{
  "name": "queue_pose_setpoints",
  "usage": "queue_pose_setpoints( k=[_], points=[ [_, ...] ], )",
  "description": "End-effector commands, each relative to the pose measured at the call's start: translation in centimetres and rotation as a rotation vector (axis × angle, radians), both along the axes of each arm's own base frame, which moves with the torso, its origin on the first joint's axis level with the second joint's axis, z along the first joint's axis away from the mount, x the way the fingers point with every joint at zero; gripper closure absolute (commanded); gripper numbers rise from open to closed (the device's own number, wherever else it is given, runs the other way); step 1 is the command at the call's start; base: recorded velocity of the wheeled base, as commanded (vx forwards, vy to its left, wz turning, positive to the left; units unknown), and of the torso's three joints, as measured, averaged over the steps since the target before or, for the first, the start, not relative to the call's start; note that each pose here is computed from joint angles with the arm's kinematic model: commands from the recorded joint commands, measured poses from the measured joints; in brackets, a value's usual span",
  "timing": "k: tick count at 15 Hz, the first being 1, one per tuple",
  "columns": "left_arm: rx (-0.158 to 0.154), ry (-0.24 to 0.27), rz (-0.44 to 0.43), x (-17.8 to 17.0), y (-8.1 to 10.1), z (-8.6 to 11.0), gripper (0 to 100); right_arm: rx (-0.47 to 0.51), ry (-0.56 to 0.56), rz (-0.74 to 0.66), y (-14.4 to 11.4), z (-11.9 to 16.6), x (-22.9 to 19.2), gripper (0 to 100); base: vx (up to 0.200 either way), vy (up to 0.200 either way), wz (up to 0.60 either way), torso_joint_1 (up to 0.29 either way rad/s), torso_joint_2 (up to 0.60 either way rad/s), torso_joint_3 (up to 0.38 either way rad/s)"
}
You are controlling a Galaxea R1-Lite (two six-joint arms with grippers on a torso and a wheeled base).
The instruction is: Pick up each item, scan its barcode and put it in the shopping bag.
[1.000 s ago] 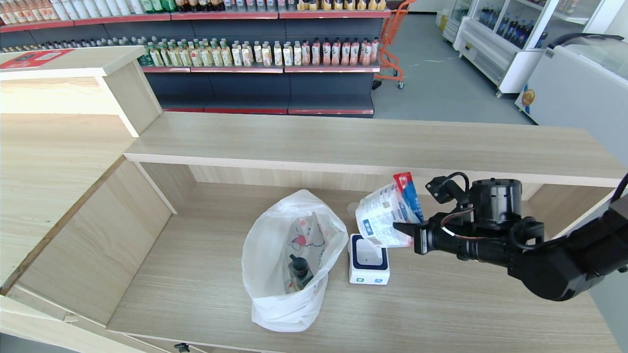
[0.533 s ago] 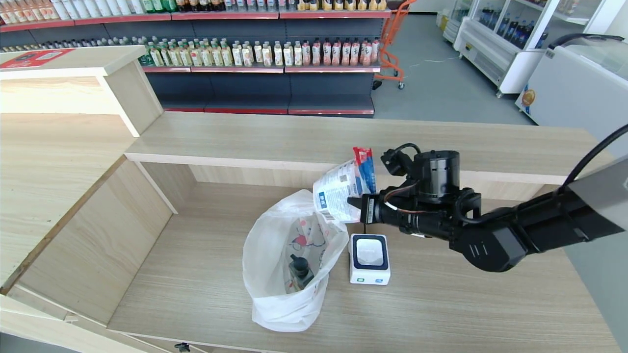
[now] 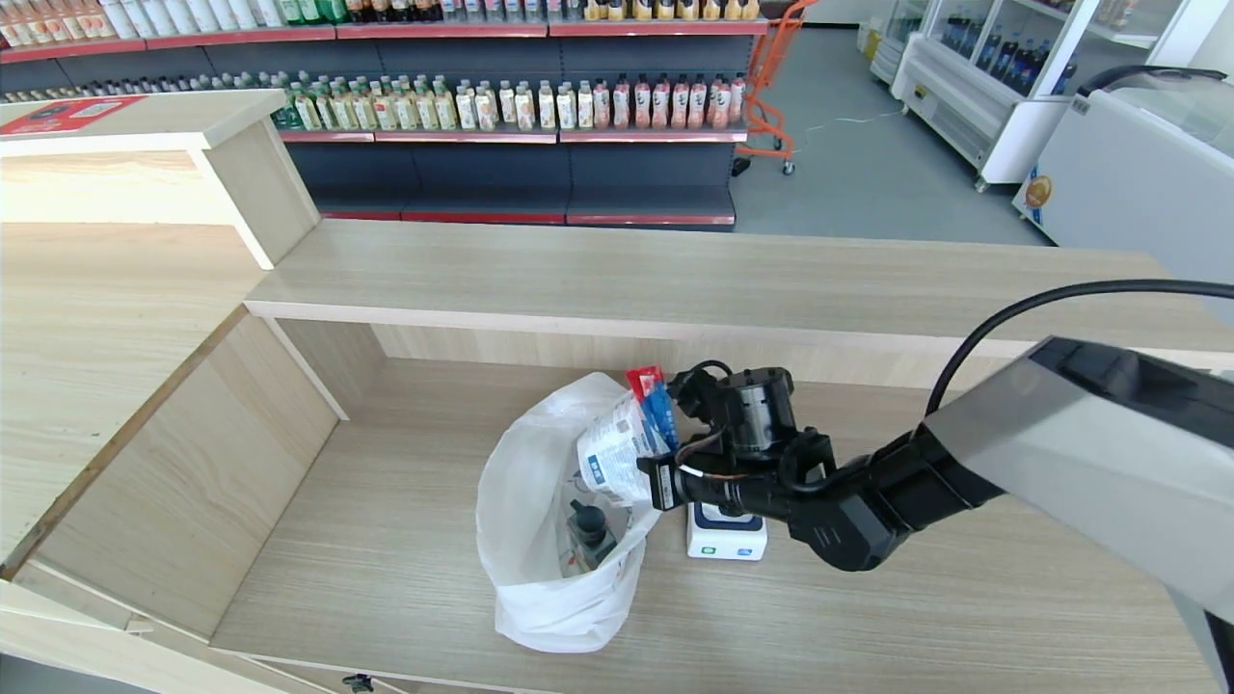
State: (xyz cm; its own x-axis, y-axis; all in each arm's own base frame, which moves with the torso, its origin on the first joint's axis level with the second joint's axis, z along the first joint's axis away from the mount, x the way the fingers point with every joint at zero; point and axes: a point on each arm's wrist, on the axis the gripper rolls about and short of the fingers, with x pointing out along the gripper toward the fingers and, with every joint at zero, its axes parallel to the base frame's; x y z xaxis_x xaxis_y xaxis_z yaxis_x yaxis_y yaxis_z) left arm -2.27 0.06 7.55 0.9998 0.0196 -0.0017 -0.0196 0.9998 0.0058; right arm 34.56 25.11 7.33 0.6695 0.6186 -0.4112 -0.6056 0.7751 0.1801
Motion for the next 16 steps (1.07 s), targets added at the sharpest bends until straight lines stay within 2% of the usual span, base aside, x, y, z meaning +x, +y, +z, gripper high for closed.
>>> queue_pose_setpoints(
  k=[1, 3, 4, 7, 9, 11, 13, 15, 16],
  points=[
    [0.000, 0.000, 0.000, 0.0, 0.0, 0.0, 0, -0.032, 0.020, 0.011, 0.8, -2.3, 0.7, 100, 0.000, 0.000, 0.00, 0.000, 0.00, 0.000],
    [0.000, 0.000, 0.000, 0.0, 0.0, 0.0, 0, -0.031, 0.015, 0.015, 1.3, -2.7, 1.1, 100, 0.000, 0.000, 0.00, 0.000, 0.00, 0.000],
    [0.000, -0.002, 0.000, 0.0, 0.0, 0.0, 0, -0.041, 0.003, 0.027, 1.6, -2.9, 1.1, 0, 0.000, 0.000, 0.00, 0.000, 0.00, 0.000],
    [0.000, 0.000, 0.000, 0.0, 0.0, 0.0, 0, -0.036, -0.027, 0.040, 2.0, -2.3, 1.0, 0, 0.000, 0.000, 0.00, 0.000, 0.00, 0.000],
    [0.000, 0.000, 0.000, 0.0, 0.0, 0.0, 0, 0.074, 0.009, -0.002, 1.6, 0.4, 0.4, 0, 0.000, 0.000, 0.00, 0.000, 0.00, 0.000],
    [0.000, 0.000, 0.000, 0.0, 0.0, 0.0, 0, 0.191, 0.082, -0.048, -0.3, 4.3, -1.4, 0, 0.000, 0.000, 0.00, 0.000, 0.00, 0.000],
    [0.000, -0.002, 0.000, 0.0, 0.0, 0.0, 0, 0.229, 0.115, -0.084, -4.3, 7.8, -4.5, 0, 0.000, 0.000, 0.00, 0.000, 0.00, 0.000],
    [0.000, 0.000, 0.000, 0.0, 0.0, 0.0, 0, 0.259, 0.081, -0.113, -8.6, 10.5, -7.3, 0, 0.000, 0.000, 0.00, 0.000, 0.00, 0.000],
    [0.000, -0.002, 0.000, 0.0, 0.0, 0.0, 0, 0.239, -0.044, -0.169, -13.9, 13.9, -11.2, 0, 0.000, 0.000, 0.00, 0.000, 0.00, 0.000]
  ],
)
